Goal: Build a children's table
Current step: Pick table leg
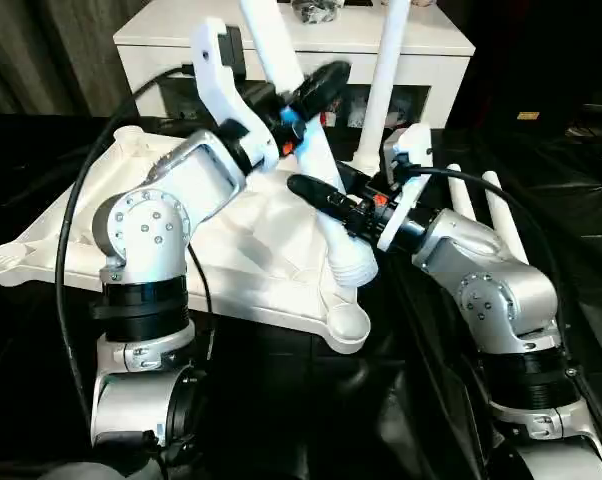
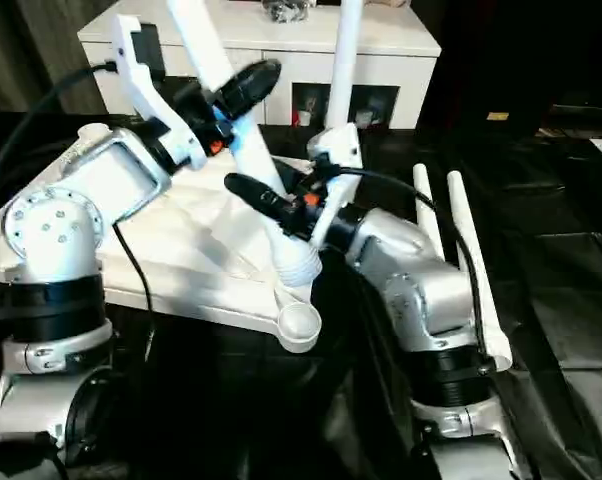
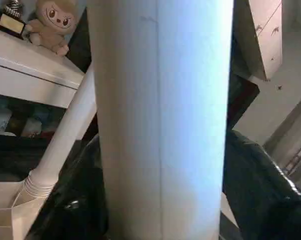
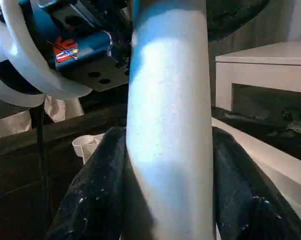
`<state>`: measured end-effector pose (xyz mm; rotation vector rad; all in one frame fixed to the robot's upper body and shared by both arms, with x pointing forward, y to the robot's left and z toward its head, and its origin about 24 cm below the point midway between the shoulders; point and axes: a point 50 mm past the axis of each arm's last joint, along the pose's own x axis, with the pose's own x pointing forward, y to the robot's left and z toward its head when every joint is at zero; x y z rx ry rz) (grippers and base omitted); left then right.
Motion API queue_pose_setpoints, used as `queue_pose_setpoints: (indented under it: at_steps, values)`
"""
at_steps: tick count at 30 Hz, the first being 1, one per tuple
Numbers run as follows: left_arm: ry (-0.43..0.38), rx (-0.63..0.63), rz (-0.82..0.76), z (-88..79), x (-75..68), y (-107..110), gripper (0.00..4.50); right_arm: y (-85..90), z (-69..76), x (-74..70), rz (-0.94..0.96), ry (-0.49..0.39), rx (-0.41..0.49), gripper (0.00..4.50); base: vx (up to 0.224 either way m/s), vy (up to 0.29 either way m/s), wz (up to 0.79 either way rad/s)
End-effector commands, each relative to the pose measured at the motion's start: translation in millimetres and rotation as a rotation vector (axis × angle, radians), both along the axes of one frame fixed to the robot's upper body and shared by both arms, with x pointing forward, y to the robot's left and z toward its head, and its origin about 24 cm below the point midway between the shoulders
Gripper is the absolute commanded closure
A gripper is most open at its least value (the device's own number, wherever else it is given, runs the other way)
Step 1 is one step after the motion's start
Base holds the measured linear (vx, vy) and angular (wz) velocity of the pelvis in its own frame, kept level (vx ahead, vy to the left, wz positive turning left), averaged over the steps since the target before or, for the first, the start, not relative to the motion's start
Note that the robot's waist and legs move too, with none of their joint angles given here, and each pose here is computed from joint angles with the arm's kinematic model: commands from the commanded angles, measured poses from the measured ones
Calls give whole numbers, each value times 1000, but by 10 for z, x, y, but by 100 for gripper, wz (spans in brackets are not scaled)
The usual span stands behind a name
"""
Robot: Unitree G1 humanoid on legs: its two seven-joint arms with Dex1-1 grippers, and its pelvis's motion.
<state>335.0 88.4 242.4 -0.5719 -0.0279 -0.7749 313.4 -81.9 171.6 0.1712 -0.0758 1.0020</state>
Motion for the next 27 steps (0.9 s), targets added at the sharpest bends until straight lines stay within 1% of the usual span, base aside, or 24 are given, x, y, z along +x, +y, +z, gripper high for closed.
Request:
queue_pose_setpoints:
  at_steps: [1, 2, 3, 6, 7, 9, 11, 13, 17, 22, 23, 24, 26, 27]
  values:
    - [5, 18, -33, -11, -28, -32, 154, 19, 24, -1, -10, -32, -2, 271, 0, 0, 0]
    - [5, 20, -34, -11, -29, -32, 154, 19, 24, 0, -11, -33, -2, 271, 0, 0, 0]
    - [5, 30, -36, -14, -33, -30, 171, 21, 24, 6, -16, -39, -2, 271, 0, 0, 0]
    - [3, 61, -40, -30, -45, -17, 193, 31, 24, 12, -21, -42, -4, 271, 0, 0, 0]
    - [3, 73, -41, -37, -50, -15, 193, 31, 23, 14, -23, -44, -5, 271, 0, 0, 0]
    - [4, 87, -37, -50, -54, 5, 220, 40, 19, 16, -23, -44, -5, 271, 0, 0, 0]
    - [5, 92, -32, -56, -53, 21, 231, 42, 15, 17, -22, -44, -7, 271, 0, 0, 0]
    - [6, 91, -25, -52, -48, 38, 252, 41, 12, 19, -23, -47, -9, 271, 0, 0, 0]
    - [5, 95, -23, -49, -39, 58, 266, 48, 15, 21, -23, -49, -11, 271, 0, 0, 0]
    - [-16, 113, -35, -31, -33, 55, 269, 38, 21, 37, -42, -53, -23, 271, 0, 0, 0]
    - [-25, 118, -41, -24, -34, 53, 269, 37, 24, 37, -36, -47, -13, 215, 0, 0, 0]
    - [-31, 120, -46, -11, -33, 56, 269, 36, 29, 42, -31, -43, -5, 215, 0, 0, 0]
    - [-50, 132, -66, 16, -36, 61, 270, 24, 44, 51, -26, -40, 6, 193, 0, 0, 0]
    - [-72, 143, -90, 51, -42, 64, 270, -7, 66, 69, -28, -38, 13, 182, 0, 0, 0]
